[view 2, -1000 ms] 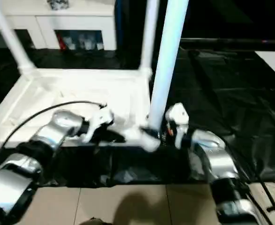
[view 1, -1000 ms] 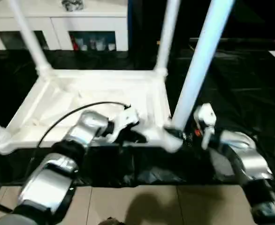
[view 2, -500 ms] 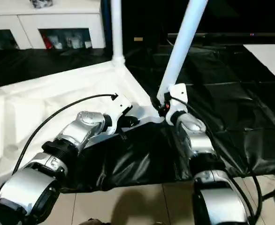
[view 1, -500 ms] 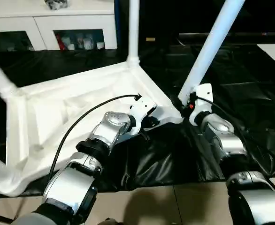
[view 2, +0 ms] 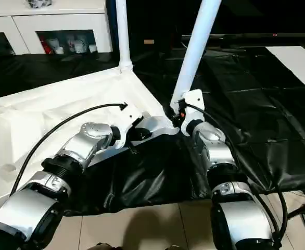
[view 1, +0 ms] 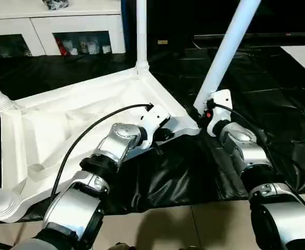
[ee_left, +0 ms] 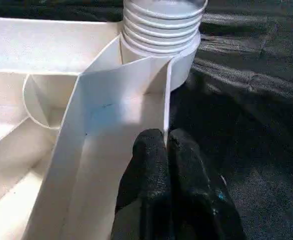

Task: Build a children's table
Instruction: Insert table leg to table base

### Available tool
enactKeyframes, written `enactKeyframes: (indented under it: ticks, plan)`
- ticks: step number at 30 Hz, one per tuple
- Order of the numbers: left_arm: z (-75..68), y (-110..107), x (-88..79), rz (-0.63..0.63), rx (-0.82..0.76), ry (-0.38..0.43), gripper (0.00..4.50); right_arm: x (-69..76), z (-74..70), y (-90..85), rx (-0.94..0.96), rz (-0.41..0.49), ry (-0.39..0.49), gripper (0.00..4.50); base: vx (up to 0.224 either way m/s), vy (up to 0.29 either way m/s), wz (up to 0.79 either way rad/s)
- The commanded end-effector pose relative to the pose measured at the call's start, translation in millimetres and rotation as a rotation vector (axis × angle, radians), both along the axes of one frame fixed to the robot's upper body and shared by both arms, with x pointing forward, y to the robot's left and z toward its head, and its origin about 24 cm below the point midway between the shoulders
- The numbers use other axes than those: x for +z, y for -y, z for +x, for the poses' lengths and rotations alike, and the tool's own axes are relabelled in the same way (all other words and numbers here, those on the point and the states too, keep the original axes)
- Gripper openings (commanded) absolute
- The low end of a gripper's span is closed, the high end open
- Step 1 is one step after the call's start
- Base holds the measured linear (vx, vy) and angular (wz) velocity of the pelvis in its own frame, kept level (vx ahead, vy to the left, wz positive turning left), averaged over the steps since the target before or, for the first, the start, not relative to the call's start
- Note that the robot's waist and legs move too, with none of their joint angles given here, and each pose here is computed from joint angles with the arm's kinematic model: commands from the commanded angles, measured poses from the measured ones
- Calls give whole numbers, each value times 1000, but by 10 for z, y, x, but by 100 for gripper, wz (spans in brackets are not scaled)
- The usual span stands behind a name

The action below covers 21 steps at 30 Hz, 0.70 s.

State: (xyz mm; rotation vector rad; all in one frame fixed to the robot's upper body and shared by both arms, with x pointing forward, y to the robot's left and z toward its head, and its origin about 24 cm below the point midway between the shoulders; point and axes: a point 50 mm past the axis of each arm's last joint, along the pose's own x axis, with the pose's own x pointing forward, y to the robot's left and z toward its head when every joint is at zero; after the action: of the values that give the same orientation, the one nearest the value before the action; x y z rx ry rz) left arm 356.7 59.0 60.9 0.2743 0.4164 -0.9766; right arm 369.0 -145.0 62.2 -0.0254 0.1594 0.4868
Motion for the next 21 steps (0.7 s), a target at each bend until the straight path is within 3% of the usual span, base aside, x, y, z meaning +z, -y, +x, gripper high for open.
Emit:
enactKeyframes:
  ticks: [1, 5, 12, 21]
  plan:
    - [36, 126, 262, -73, -47, 95, 0, -589, -278, -89, 84, -84, -262, 190, 0, 0, 0]
    - [-5, 127, 250, -63, -103, 87, 0, -561, -271, -102, 146, -120, -253, 190, 0, 0, 0]
    - [-93, 125, 246, -49, -241, 68, 0, -524, -299, -115, 313, -103, -303, 190, 0, 0, 0]
    - [-181, -104, 300, -68, -470, 53, 0, -527, -636, -6, 724, -89, -321, 190, 0, 0, 0]
